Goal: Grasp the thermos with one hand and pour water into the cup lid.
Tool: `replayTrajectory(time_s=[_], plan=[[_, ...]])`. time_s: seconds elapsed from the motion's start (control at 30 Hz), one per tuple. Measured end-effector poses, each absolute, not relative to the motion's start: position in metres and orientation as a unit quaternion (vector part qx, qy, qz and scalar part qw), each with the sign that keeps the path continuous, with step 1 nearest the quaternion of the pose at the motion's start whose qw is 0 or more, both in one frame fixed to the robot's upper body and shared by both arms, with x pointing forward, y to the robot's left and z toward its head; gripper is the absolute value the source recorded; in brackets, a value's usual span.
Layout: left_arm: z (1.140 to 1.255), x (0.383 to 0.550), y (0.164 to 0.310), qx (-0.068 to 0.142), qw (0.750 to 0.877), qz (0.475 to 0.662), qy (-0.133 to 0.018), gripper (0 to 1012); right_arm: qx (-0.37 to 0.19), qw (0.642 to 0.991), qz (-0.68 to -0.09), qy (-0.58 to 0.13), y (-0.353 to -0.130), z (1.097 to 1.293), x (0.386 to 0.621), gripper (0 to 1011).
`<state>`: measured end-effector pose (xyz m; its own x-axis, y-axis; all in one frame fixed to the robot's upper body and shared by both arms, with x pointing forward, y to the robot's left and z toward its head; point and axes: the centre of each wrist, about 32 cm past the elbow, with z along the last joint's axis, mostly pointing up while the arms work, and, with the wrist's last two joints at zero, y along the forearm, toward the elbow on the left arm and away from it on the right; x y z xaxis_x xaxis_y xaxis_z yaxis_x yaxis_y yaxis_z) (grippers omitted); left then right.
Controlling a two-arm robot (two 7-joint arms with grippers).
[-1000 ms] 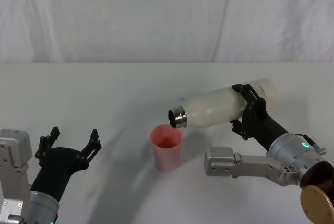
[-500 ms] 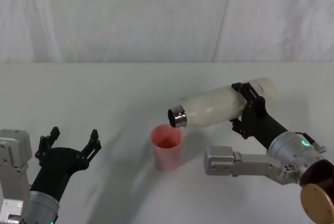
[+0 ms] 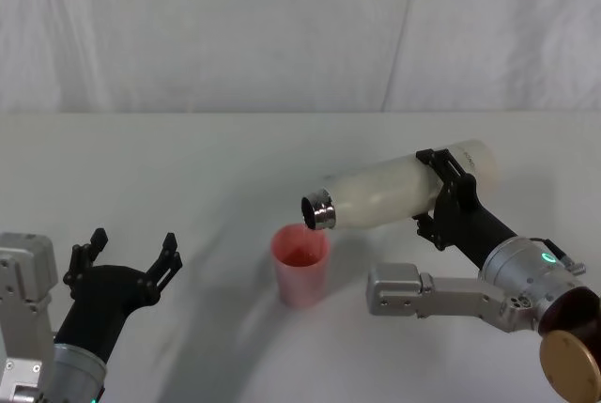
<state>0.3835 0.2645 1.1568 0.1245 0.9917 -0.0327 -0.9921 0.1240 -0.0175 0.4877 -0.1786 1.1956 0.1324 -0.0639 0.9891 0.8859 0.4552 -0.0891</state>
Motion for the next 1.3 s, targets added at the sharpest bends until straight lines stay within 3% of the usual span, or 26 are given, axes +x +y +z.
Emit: replayTrajectory(time_s=[1.3], plan=[[1.1568, 0.3835, 0.2645, -0.017, 0.75, 0.662, 0.006, 1001, -0.373, 0.652, -0.366, -0.549, -0.1791, 1.1953, 0.4856, 951]])
